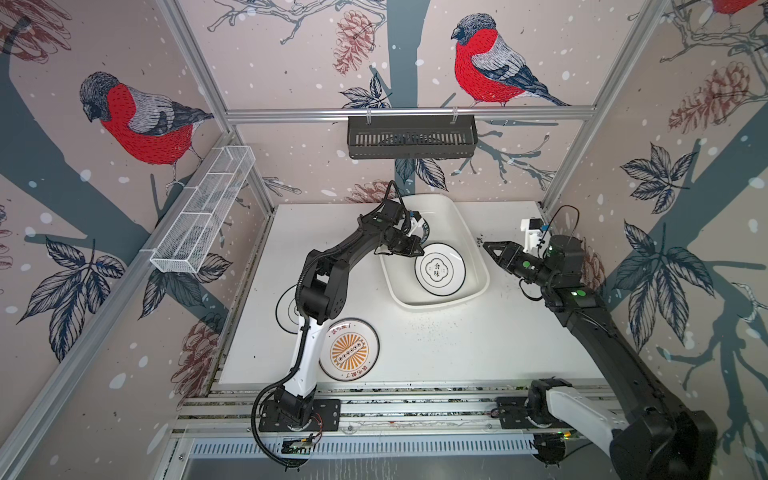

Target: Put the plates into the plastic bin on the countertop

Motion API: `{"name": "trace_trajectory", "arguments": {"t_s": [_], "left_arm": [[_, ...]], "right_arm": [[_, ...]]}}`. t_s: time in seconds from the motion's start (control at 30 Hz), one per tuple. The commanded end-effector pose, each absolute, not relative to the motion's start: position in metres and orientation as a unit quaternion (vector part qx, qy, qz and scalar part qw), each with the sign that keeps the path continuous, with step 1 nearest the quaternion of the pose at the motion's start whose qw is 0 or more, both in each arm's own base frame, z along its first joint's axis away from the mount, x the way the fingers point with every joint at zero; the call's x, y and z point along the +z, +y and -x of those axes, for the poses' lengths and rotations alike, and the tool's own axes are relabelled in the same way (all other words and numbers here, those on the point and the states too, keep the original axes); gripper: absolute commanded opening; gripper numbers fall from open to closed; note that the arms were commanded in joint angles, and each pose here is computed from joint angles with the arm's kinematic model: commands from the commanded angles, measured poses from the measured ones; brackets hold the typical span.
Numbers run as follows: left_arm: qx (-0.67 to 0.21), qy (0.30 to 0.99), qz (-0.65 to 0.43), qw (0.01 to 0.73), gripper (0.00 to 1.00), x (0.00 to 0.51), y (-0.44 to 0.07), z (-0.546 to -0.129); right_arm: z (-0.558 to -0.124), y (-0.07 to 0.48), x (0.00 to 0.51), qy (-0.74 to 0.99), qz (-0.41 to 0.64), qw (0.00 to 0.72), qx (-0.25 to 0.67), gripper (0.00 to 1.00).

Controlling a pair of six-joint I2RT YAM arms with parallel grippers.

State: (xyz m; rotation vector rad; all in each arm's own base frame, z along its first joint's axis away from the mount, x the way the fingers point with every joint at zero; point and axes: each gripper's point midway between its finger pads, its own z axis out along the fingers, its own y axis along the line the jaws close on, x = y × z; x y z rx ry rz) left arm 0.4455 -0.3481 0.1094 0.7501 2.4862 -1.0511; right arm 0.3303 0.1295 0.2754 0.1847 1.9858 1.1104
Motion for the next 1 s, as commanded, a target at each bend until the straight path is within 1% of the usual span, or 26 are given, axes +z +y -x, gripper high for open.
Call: {"name": "trace_trajectory", "arguments": {"t_s": [0.0,0.33,0.63,0.97], "left_arm": [[-0.377,0.867,-0.279,0.167,0.0,0.111,-0.355,-0.444],[-0.381,0.869,-0.279,0.145,0.0,0.096,-0.367,-0.44],[-0.376,0.872,-0.28,0.141,0.0,0.086,-0.369,-0.444],[-0.377,0.876,-0.27,0.129,0.06,0.077,-0.368,-0.443]], "right_arm": [[-0.331,0.13,0.275,0.789,-0.065,0.423,0.441,0.35],[-0.333,0.13,0.267,0.788,-0.068,0.42,0.445,0.35],[-0.337,0.131,0.26,0.788,-0.073,0.415,0.448,0.35],[-0.339,0.131,0.256,0.789,-0.073,0.413,0.449,0.35]]}}
